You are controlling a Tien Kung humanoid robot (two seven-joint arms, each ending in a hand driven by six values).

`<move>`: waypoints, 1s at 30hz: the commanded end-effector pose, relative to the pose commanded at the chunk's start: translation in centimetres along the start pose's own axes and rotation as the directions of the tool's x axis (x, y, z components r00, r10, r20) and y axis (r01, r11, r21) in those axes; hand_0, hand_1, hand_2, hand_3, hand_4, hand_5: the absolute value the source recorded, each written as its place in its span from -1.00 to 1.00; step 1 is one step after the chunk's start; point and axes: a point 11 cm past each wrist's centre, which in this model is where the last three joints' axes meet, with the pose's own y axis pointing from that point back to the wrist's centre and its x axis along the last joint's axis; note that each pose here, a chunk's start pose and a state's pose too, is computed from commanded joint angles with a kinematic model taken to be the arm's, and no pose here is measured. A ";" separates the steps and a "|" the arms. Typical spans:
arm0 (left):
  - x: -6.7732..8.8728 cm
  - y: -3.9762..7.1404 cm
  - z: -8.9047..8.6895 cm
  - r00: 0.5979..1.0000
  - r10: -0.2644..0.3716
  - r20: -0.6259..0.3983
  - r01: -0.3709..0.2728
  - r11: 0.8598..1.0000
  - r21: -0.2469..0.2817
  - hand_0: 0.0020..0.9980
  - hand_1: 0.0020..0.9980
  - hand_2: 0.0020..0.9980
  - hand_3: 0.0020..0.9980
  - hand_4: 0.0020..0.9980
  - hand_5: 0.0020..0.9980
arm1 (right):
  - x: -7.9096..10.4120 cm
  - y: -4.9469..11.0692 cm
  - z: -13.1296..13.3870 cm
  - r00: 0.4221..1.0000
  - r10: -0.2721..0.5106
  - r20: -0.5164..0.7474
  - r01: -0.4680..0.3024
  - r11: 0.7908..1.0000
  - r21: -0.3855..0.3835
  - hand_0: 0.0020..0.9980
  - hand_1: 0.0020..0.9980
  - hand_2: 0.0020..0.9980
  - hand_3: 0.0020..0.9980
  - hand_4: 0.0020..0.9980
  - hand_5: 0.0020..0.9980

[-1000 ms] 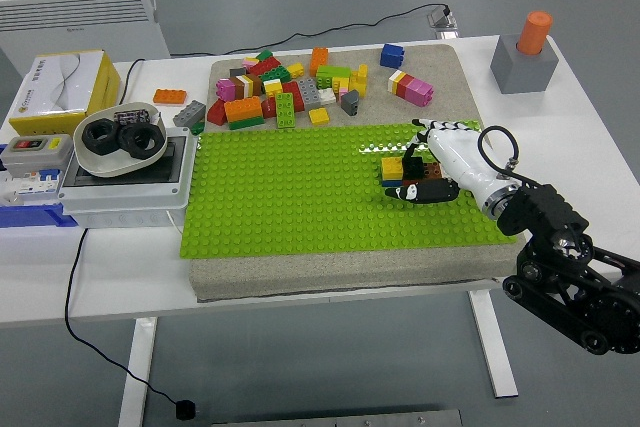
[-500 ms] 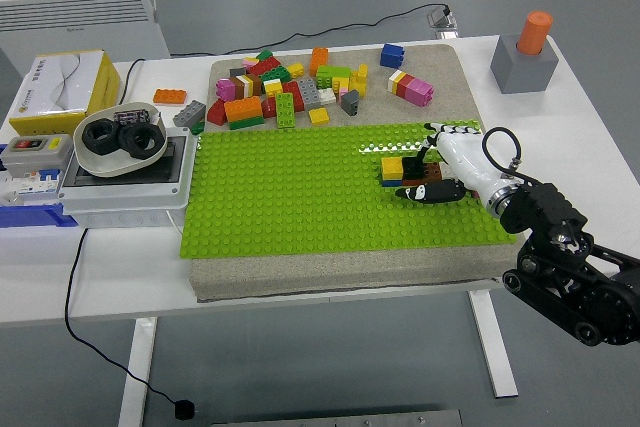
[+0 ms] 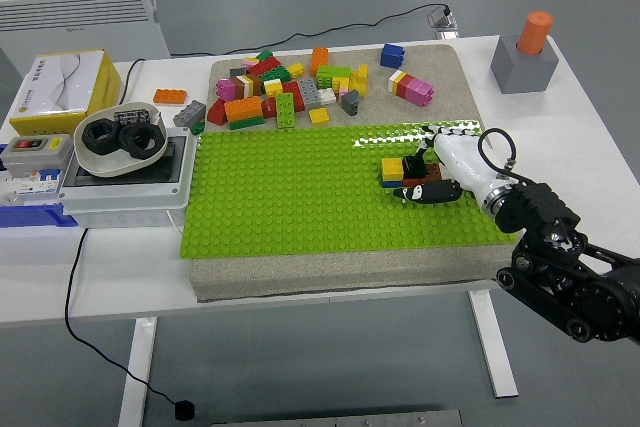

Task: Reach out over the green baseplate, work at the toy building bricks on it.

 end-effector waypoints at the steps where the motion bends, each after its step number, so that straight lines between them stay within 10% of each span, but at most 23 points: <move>1: 0.0 0.0 0.0 1.000 0.000 0.000 0.000 1.000 0.000 0.54 0.43 0.42 0.63 0.98 1.00 | 0.0 0.0 0.0 1.000 0.000 0.000 0.000 1.000 0.000 0.88 0.86 0.91 0.16 0.98 0.22; 30: 0.0 0.0 -0.1 1.000 0.000 0.000 0.000 1.000 0.003 0.54 0.43 0.42 0.63 0.98 1.00 | -0.9 0.0 -0.2 0.999 -0.027 0.043 0.027 1.000 0.006 0.87 0.83 0.88 0.18 0.95 0.21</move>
